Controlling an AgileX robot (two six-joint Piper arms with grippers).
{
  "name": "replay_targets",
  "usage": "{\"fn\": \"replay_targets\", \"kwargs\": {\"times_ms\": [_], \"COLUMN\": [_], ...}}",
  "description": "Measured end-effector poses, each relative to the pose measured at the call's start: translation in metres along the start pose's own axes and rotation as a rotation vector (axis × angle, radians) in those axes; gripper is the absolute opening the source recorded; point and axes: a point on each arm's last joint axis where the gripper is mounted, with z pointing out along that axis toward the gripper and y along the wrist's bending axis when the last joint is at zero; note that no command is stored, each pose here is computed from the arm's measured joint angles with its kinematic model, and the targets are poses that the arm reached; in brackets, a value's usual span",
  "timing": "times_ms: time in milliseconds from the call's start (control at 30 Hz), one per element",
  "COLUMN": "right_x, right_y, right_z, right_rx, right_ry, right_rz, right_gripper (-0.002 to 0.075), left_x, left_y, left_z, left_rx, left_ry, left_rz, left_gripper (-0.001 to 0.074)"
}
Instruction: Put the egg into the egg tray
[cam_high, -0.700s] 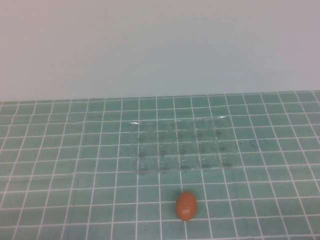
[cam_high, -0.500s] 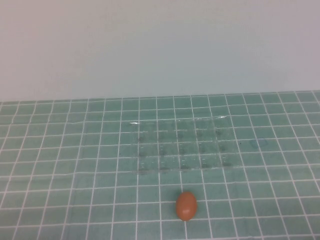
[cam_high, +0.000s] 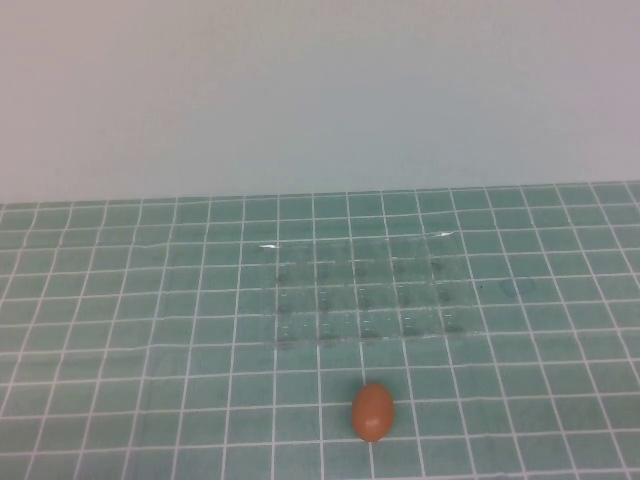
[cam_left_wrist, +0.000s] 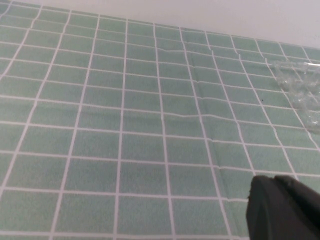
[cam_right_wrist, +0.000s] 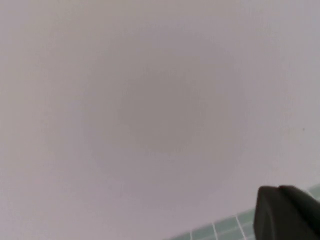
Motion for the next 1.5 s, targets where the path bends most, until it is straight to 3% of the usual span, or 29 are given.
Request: {"fn": "replay_targets", "kwargs": {"times_ms": [200, 467, 800, 1100, 1233, 1300, 1400, 1500], "right_x": [-0.007, -0.014, -0.131, -0.195, -0.204, -0.203, -0.195, -0.183], "right_y": [0.001, 0.006, 0.051, 0.079, 0.096, 0.109, 0.122, 0.126], "right_z": [0.000, 0.000, -0.023, 0.011, 0.023, 0.028, 0.041, 0.060], "right_rx": [-0.014, -0.031, -0.015, 0.004, -0.120, -0.257, -0.445, -0.533], "right_ry": [-0.078, -0.067, -0.213, -0.084, 0.040, 0.117, 0.196, 0.284], "right_rz": [0.054, -0.077, -0.442, -0.517, -0.650, -0.719, -0.712, -0.677], "right_gripper": [-0.0001, -0.0001, -0.0001, -0.0001, -0.0001, -0.0001, -0.0001, -0.0001], "left_x": [0.000, 0.000, 0.000, 0.000, 0.000, 0.000, 0.000, 0.000], "left_y": [0.000, 0.000, 0.000, 0.000, 0.000, 0.000, 0.000, 0.000], "left_z": [0.000, 0.000, 0.000, 0.000, 0.000, 0.000, 0.000, 0.000], "left_rx": [0.000, 0.000, 0.000, 0.000, 0.000, 0.000, 0.000, 0.000], "left_ry": [0.000, 0.000, 0.000, 0.000, 0.000, 0.000, 0.000, 0.000], "left_rz": [0.000, 0.000, 0.000, 0.000, 0.000, 0.000, 0.000, 0.000], "left_gripper": [-0.0001, -0.0001, -0.0001, -0.0001, -0.0001, -0.0001, -0.0001, -0.0001]}}
